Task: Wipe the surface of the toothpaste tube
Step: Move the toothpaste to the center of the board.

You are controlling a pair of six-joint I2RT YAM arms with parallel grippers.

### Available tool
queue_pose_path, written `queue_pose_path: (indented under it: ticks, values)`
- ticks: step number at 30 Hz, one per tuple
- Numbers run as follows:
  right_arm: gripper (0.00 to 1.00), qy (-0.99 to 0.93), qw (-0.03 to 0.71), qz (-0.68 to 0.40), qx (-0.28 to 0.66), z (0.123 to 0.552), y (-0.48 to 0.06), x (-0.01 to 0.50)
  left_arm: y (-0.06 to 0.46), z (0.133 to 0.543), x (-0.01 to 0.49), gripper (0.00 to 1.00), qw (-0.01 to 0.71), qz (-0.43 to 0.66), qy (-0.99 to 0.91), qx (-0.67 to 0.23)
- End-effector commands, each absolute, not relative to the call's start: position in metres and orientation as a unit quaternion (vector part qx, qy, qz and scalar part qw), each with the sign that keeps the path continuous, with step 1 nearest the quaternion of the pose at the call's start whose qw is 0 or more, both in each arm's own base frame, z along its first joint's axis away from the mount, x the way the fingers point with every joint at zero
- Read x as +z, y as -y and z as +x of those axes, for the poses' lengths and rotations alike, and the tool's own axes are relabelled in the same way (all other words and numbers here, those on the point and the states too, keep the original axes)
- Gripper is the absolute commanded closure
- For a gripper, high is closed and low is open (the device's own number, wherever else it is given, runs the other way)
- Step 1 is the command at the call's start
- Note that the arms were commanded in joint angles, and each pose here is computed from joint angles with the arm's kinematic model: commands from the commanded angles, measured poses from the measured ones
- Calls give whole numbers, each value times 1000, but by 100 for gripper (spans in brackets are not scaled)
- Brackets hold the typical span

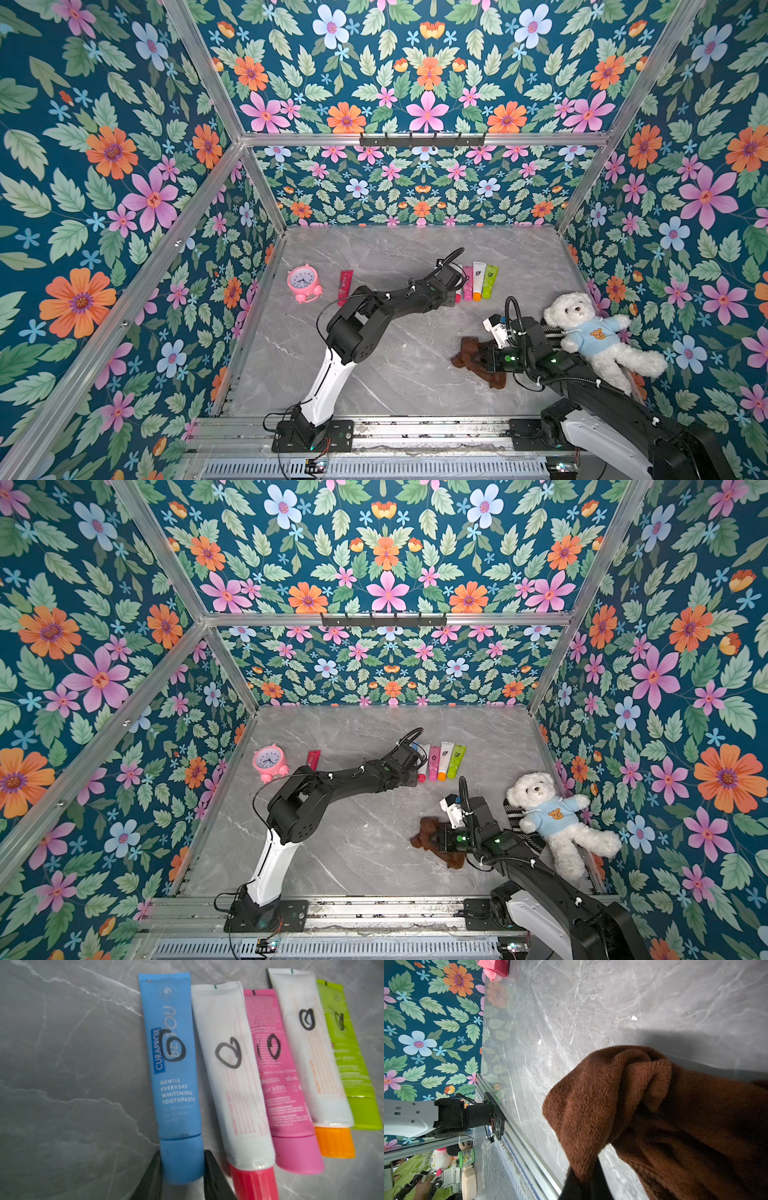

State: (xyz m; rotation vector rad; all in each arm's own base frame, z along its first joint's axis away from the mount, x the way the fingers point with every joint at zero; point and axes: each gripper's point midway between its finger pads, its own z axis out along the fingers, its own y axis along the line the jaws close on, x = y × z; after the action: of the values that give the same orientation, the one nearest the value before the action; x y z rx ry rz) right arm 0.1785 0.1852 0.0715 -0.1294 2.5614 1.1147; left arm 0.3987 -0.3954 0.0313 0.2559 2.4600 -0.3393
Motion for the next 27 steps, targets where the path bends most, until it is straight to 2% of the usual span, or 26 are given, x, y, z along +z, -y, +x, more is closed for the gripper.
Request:
queue_pose_path:
  ticks: [1,4,8,11,15,20,27]
  values:
    - [100,-899,174,-50,399,178,-187,74,387,398,24,68,312,102,-939,-106]
    - [100,-899,173,-49,398,178,-187,73,386,400,24,54,314,102,-938,-105]
    - [100,-899,174,-49,398,178,-187,73,386,403,26,50,320,100,-936,-105]
    - [100,-899,174,-49,398,179,-187,74,387,406,27,56,323,100,-935,-110]
    - [100,-900,173,-49,398,179,-187,73,387,408,23,71,321,99,-936,-109]
    - [100,-900,173,-48,397,179,-187,73,383,404,25,84,320,107,-935,-105]
    - [100,-904,191,-33,382,185,-181,74,322,345,36,91,300,139,-941,-77]
